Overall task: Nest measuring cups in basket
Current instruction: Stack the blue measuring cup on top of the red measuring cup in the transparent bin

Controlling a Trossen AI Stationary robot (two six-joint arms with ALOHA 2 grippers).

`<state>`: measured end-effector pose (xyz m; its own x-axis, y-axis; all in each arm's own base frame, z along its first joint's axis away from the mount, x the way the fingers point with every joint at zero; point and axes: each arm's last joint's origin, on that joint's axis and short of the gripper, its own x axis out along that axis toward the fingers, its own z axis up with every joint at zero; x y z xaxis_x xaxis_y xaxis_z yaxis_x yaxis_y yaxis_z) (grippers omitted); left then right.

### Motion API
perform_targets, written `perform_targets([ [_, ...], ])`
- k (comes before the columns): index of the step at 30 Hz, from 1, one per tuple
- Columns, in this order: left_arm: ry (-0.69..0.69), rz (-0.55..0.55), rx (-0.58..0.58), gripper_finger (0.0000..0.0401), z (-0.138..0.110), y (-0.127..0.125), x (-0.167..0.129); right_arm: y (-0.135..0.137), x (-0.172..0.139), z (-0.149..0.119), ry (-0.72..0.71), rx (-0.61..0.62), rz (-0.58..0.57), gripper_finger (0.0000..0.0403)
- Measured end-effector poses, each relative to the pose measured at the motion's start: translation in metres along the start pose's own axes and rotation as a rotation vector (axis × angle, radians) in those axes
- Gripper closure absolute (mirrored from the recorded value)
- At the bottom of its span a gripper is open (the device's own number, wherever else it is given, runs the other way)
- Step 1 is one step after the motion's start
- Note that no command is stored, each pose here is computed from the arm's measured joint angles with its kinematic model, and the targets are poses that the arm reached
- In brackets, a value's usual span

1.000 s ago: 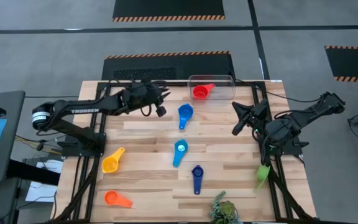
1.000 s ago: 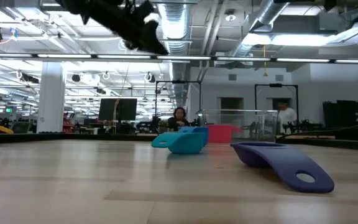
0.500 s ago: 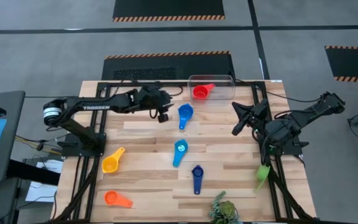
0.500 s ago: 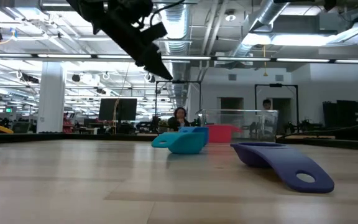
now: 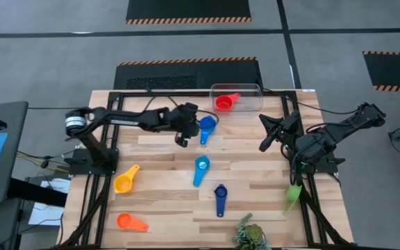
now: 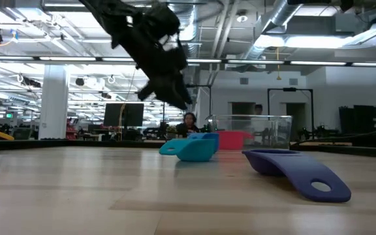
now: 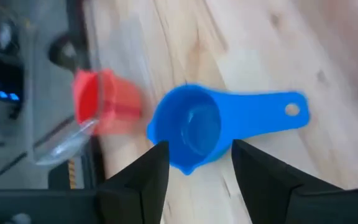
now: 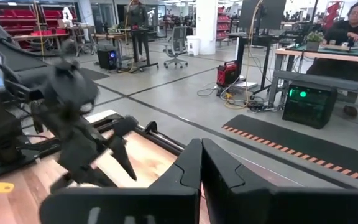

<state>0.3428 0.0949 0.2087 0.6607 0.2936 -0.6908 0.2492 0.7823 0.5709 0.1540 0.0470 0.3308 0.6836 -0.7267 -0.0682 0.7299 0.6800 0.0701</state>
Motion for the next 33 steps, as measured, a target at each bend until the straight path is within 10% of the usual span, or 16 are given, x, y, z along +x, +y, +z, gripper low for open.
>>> perform_targets([
  [9, 0.201, -0.042, 0.162, 0.0253, 0.008, 0.018, 0.026, 0.002, 0.000, -0.002, 0.029, -0.005, 0.084, 0.0377],
  [33, 0.160, -0.198, 0.439, 0.0253, -0.002, 0.006, 0.057, 0.003, 0.000, -0.005, 0.057, -0.023, 0.120, 0.0377],
])
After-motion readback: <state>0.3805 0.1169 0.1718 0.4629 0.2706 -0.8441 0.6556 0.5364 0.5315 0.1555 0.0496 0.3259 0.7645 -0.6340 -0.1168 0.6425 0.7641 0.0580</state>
